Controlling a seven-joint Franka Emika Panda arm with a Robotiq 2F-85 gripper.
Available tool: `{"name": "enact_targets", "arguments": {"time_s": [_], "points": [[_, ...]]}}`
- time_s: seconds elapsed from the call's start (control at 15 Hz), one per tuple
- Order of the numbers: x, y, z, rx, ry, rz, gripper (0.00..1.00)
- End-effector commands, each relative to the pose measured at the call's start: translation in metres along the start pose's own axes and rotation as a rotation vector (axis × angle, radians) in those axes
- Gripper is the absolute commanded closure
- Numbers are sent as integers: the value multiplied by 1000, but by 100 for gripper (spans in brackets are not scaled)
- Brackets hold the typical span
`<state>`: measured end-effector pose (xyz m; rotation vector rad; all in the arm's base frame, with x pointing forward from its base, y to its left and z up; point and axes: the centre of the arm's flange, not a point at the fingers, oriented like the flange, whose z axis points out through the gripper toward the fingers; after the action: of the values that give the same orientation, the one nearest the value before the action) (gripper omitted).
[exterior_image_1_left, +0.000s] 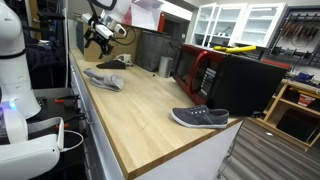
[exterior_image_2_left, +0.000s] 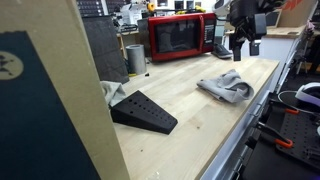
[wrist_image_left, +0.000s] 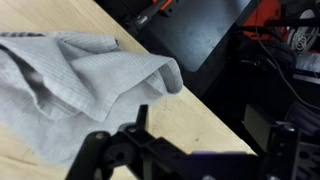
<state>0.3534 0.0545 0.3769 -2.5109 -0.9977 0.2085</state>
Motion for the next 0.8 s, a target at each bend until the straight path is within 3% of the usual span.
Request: {"name": "enact_targets", "arguments": {"time_s": [0.0, 0.27, 0.73], "points": [[13, 28, -37, -27, 48, -30, 0], [26, 73, -31, -38, 15, -64, 0], [70, 134, 44, 14, -125, -124, 0]]}}
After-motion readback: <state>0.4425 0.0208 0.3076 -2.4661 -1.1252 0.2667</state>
